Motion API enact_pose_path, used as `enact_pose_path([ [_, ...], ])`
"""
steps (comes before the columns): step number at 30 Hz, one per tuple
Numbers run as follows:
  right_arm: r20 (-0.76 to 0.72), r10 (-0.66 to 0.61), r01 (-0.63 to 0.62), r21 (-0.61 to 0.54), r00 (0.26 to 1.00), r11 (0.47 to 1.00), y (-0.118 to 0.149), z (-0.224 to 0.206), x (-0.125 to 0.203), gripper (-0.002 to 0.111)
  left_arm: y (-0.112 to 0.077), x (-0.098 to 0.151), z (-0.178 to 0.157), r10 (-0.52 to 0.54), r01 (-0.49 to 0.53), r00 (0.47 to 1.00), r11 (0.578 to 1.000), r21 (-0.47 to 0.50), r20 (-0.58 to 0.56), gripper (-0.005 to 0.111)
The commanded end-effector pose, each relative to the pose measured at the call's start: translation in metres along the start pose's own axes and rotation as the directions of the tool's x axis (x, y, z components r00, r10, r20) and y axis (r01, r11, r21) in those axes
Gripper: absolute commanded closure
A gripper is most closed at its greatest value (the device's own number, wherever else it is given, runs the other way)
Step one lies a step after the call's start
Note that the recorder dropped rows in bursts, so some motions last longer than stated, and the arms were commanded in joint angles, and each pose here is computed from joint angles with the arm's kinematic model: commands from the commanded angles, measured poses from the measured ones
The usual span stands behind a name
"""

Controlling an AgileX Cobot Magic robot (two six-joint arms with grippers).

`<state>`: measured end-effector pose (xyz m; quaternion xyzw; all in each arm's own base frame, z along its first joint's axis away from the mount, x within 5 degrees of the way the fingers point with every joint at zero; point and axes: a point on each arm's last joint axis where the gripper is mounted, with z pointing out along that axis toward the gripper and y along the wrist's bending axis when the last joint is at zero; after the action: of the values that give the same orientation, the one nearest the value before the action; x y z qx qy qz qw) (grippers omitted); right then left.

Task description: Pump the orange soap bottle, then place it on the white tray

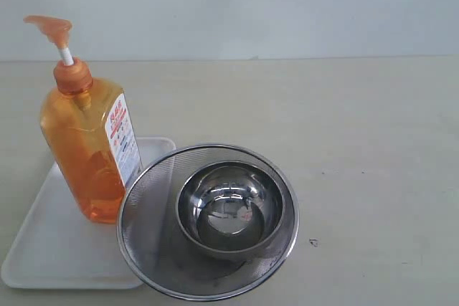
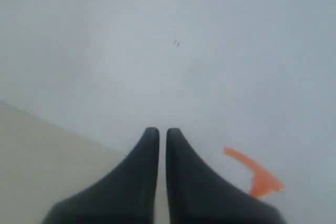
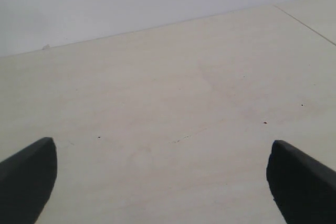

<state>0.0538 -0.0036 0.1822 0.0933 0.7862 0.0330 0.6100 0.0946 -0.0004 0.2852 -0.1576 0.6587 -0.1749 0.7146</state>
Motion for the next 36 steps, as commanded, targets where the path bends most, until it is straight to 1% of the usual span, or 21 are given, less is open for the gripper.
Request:
enact_pose_path([
  [1, 0.011, 0.000, -0.001, 0.003, 1.000, 1.000, 0.000, 0.000, -0.001, 0.003, -0.001, -0.001, -0.030, -0.034, 0.027, 0.993, 0.998, 0.063, 0.115, 0.102],
  [8, 0.011, 0.000, -0.001, 0.003, 1.000, 1.000, 0.000, 0.000, -0.001, 0.003, 0.004, 0.006, -0.054, -0.064, 0.051, 0.983, 0.995, 0.081, 0.169, 0.102],
  [10, 0.011, 0.000, -0.001, 0.003, 1.000, 1.000, 0.000, 0.000, -0.001, 0.003, 0.004, 0.007, -0.054, -0.067, 0.055, 0.985, 0.996, 0.074, 0.160, 0.102],
  [13, 0.011, 0.000, -0.001, 0.003, 1.000, 1.000, 0.000, 0.000, -0.001, 0.003, 0.007, 0.011, -0.053, -0.129, 0.124, 0.985, 0.991, 0.049, 0.113, 0.102],
  [14, 0.011, 0.000, -0.001, 0.003, 1.000, 1.000, 0.000, 0.000, -0.001, 0.003, 0.008, 0.012, -0.053, -0.134, 0.131, 0.986, 0.991, 0.039, 0.101, 0.102],
  [18, 0.011, 0.000, -0.001, 0.003, 1.000, 1.000, 0.000, 0.000, -0.001, 0.003, 0.009, 0.014, -0.053, -0.122, 0.120, 0.989, 0.992, 0.022, 0.085, 0.102],
  [26, 0.011, 0.000, -0.001, 0.003, 1.000, 1.000, 0.000, 0.000, -0.001, 0.003, 0.009, 0.014, -0.053, -0.115, 0.114, 0.990, 0.993, 0.021, 0.085, 0.102],
  [27, 0.011, 0.000, -0.001, 0.003, 1.000, 1.000, 0.000, 0.000, -0.001, 0.003, 0.009, 0.014, -0.053, -0.101, 0.100, 0.991, 0.995, 0.019, 0.086, 0.102],
  [29, 0.011, 0.000, -0.001, 0.003, 1.000, 1.000, 0.000, 0.000, -0.001, 0.003, 0.010, 0.014, -0.053, -0.042, 0.041, 0.995, 0.999, 0.012, 0.088, 0.102],
  [33, 0.011, 0.000, -0.001, 0.003, 1.000, 1.000, 0.000, 0.000, -0.001, 0.003, 0.010, 0.015, -0.053, -0.030, 0.030, 0.997, 1.000, 0.003, 0.078, 0.102],
  [34, 0.011, 0.000, -0.001, 0.003, 1.000, 1.000, 0.000, 0.000, -0.001, 0.003, 0.011, 0.016, -0.053, -0.012, 0.013, 0.998, 1.000, -0.010, 0.063, 0.102],
  [35, 0.011, 0.000, -0.001, 0.003, 1.000, 1.000, 0.000, 0.000, -0.001, 0.003, 0.017, 0.022, -0.053, 0.068, -0.069, 0.998, 0.995, -0.070, -0.012, 0.102],
  [36, 0.011, 0.000, -0.001, 0.003, 1.000, 1.000, 0.000, 0.000, -0.001, 0.003, 0.020, 0.027, -0.053, 0.099, -0.105, 0.993, 0.989, -0.103, -0.064, 0.102],
])
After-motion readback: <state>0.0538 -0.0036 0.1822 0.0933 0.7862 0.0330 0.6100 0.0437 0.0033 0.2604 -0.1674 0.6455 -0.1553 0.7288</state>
